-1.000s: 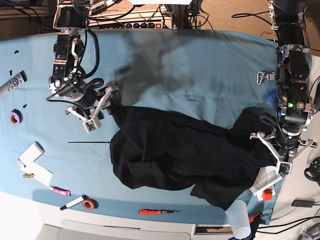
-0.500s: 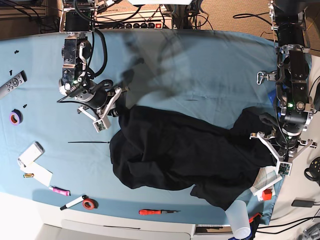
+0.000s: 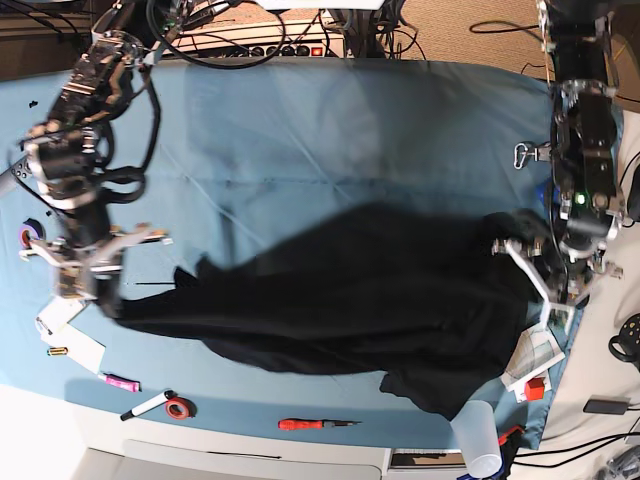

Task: Layout the t-shirt on the table in an organized manner, then fold the t-shirt properly
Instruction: 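Lift the shirt with both grippers and swing it up off the table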

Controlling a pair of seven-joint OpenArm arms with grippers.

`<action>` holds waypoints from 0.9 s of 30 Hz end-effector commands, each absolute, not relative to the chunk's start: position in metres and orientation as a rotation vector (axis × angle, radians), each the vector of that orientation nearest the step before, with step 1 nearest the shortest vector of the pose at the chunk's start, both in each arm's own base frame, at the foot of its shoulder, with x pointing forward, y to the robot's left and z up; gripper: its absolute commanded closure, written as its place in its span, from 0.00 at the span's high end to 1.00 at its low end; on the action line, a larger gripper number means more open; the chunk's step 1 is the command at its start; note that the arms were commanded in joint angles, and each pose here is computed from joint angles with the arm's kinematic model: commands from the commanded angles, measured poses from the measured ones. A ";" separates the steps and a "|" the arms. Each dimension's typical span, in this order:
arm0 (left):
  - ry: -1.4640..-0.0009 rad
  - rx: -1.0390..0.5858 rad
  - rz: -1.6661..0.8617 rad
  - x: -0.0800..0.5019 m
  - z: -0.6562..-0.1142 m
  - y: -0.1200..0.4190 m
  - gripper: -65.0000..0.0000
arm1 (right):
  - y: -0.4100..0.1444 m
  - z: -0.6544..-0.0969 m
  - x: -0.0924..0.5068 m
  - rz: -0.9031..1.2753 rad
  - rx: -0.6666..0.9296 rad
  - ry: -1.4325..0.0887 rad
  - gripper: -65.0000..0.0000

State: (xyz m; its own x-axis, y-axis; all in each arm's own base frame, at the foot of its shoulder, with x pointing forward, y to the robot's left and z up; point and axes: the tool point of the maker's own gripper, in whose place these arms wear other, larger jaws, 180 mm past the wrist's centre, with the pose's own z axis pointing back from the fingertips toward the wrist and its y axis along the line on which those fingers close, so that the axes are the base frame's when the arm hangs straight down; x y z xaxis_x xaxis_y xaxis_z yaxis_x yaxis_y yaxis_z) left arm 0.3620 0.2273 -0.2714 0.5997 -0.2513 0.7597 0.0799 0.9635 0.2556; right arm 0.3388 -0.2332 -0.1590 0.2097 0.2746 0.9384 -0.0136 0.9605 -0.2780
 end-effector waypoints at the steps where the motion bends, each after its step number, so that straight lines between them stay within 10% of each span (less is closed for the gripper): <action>1: -0.961 0.220 -0.203 0.364 -0.255 0.227 0.00 | -0.240 -0.136 0.338 0.184 -0.244 -1.431 0.00; 13: -1.073 0.258 -0.341 0.290 -0.221 0.188 0.00 | -0.318 -0.119 0.289 -0.058 -0.234 -1.487 0.00; 27: -1.327 0.012 -0.336 0.408 -0.180 0.181 0.00 | -0.358 -0.129 0.353 0.059 -0.268 -1.411 0.00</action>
